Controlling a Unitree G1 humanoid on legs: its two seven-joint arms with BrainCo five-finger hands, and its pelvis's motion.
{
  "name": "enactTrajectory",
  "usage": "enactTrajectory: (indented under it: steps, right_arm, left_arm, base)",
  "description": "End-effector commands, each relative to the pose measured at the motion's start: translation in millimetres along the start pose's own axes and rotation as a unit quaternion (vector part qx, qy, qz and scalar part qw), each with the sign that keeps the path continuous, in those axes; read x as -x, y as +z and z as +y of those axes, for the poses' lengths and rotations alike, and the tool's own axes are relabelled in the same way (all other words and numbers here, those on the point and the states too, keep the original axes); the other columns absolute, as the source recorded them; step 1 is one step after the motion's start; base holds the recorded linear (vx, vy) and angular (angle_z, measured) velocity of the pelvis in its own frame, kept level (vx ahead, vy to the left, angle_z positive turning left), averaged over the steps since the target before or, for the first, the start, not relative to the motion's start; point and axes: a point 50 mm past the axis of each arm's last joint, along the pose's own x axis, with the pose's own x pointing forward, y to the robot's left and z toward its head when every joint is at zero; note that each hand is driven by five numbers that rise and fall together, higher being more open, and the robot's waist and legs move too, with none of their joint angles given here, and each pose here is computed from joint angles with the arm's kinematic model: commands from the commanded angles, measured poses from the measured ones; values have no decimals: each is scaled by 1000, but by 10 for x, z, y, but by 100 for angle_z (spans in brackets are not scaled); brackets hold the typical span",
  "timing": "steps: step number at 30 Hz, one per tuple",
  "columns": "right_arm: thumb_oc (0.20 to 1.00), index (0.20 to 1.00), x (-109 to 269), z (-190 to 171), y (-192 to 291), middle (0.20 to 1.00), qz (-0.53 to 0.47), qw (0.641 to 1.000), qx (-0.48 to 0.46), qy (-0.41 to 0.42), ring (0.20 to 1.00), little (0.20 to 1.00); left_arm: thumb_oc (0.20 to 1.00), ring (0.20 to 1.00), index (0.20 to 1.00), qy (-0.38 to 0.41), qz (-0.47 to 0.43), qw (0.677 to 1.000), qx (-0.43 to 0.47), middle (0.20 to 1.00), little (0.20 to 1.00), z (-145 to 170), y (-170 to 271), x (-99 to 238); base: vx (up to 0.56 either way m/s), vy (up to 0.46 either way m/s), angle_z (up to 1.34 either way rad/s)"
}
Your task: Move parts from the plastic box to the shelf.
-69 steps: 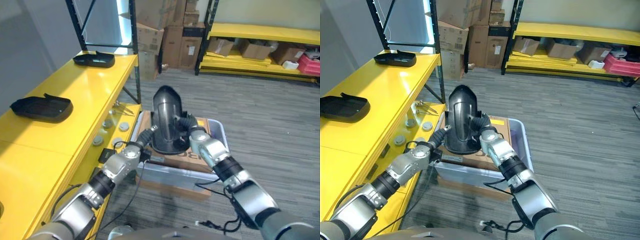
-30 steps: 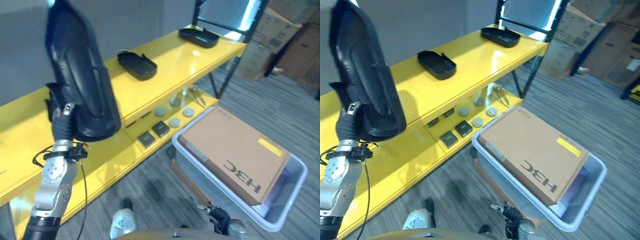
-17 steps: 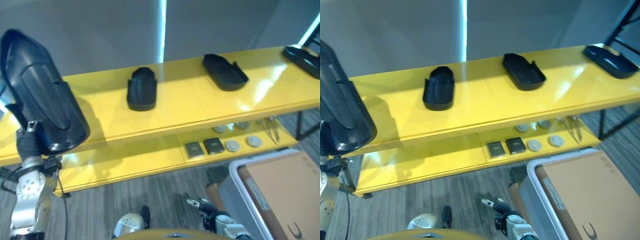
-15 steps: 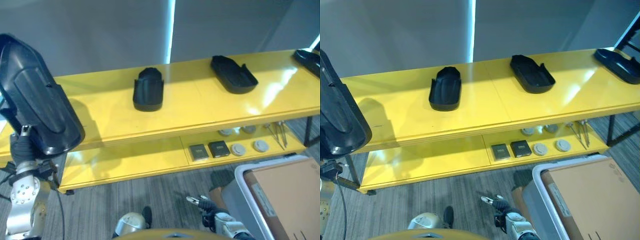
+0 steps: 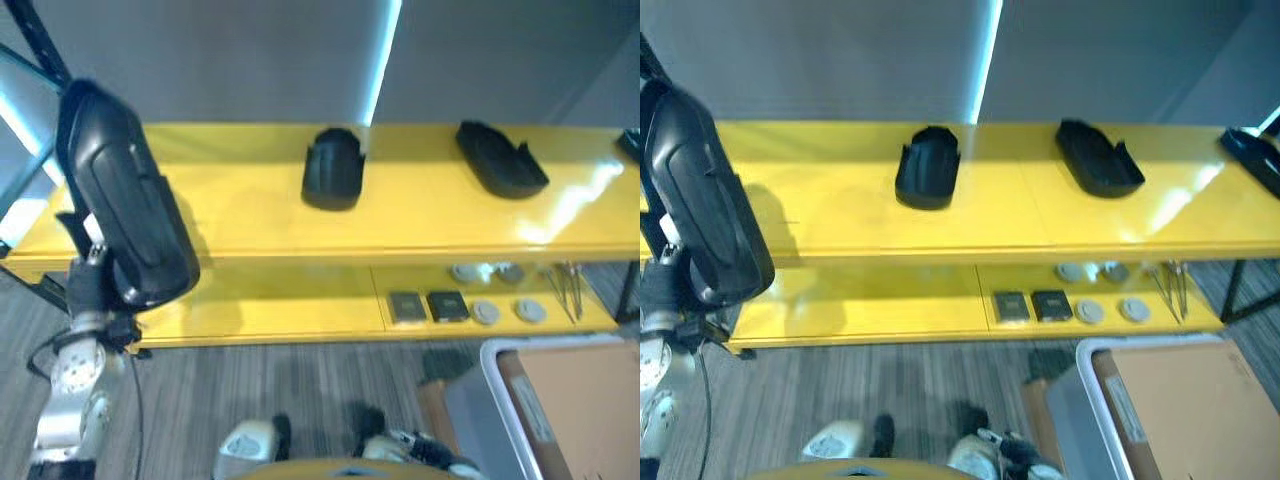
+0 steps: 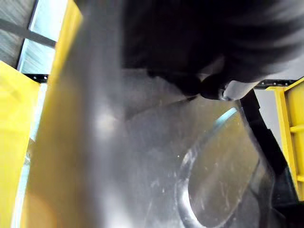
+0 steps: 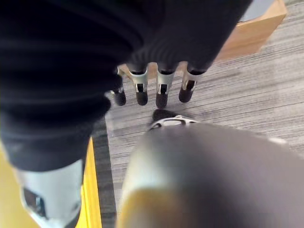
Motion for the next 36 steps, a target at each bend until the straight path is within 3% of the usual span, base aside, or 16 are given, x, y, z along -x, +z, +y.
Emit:
enactTrajectory:
  steps: [1, 15, 25, 36]
  right_arm:
    - [1000, 1000, -15, -62, 180, 1000, -26, 999, 22, 0, 1000, 1000]
    - [1000, 1000, 7, -184, 130, 1000, -26, 999, -19, -32, 1000, 1000]
    - [1000, 1000, 73, -390, 174, 1000, -39, 998, -12, -50, 1000, 1000]
    - [1000, 1000, 78, -157, 272, 1000, -69, 995, -74, -27, 1000, 1000]
  left_arm:
    - [200, 200, 200, -42, -100, 994, 31, 200, 200, -239, 418, -76]
    - [200, 200, 200, -56, -77, 995, 41, 200, 200, -374, 321, -110]
    - [200, 200, 200, -70, -87, 993, 38, 200, 200, -429, 301, -133]
    - [200, 200, 200, -89, -70, 993, -42, 200, 200, -297, 270, -197]
  base:
    - [156, -98, 36]
    - [60, -12, 14]
    - [63, 413, 22]
    - [93, 459, -13]
